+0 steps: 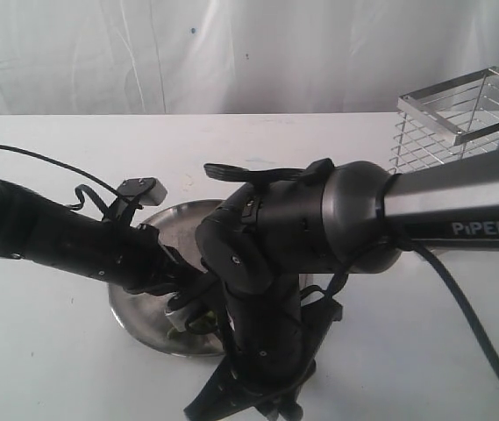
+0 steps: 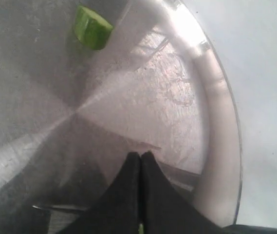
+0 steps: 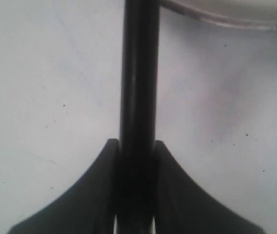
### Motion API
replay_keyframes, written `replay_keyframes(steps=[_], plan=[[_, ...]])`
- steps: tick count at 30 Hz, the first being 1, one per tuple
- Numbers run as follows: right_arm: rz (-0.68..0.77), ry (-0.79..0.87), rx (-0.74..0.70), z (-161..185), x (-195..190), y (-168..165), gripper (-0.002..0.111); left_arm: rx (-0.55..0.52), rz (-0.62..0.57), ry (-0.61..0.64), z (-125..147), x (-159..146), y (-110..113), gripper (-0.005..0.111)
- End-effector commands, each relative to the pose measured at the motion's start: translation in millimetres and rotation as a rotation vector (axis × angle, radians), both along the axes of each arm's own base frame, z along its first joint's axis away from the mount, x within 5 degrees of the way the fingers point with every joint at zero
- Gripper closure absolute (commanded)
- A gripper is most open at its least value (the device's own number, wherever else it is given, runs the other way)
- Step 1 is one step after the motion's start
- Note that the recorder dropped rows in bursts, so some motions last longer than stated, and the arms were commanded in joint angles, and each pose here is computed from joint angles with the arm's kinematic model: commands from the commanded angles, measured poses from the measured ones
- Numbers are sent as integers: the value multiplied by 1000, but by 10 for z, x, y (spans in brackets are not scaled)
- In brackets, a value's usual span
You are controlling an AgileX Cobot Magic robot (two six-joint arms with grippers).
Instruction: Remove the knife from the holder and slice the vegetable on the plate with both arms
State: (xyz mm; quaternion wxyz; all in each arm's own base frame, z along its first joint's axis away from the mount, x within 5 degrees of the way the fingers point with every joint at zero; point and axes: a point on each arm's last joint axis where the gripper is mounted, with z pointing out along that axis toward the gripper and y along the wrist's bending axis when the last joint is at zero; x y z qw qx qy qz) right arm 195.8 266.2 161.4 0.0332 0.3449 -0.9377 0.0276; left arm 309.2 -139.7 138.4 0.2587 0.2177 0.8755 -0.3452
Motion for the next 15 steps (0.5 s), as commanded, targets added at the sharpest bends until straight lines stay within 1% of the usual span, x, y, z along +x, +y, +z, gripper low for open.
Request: replay_keyframes(steps=[1, 5, 12, 15], plan=[[-2, -16, 22, 22, 15, 0, 108, -17, -5, 6, -9, -32, -23, 107], [-1, -20, 28, 22, 19, 5, 108, 8, -28, 36, -86, -130, -47, 107], [-2, -7, 11, 23, 8, -10, 108, 110, -46, 79, -264, -364, -154, 107], [-2, 13, -18, 26, -11, -36, 108, 131, -22, 111, -310, -415, -148, 107]])
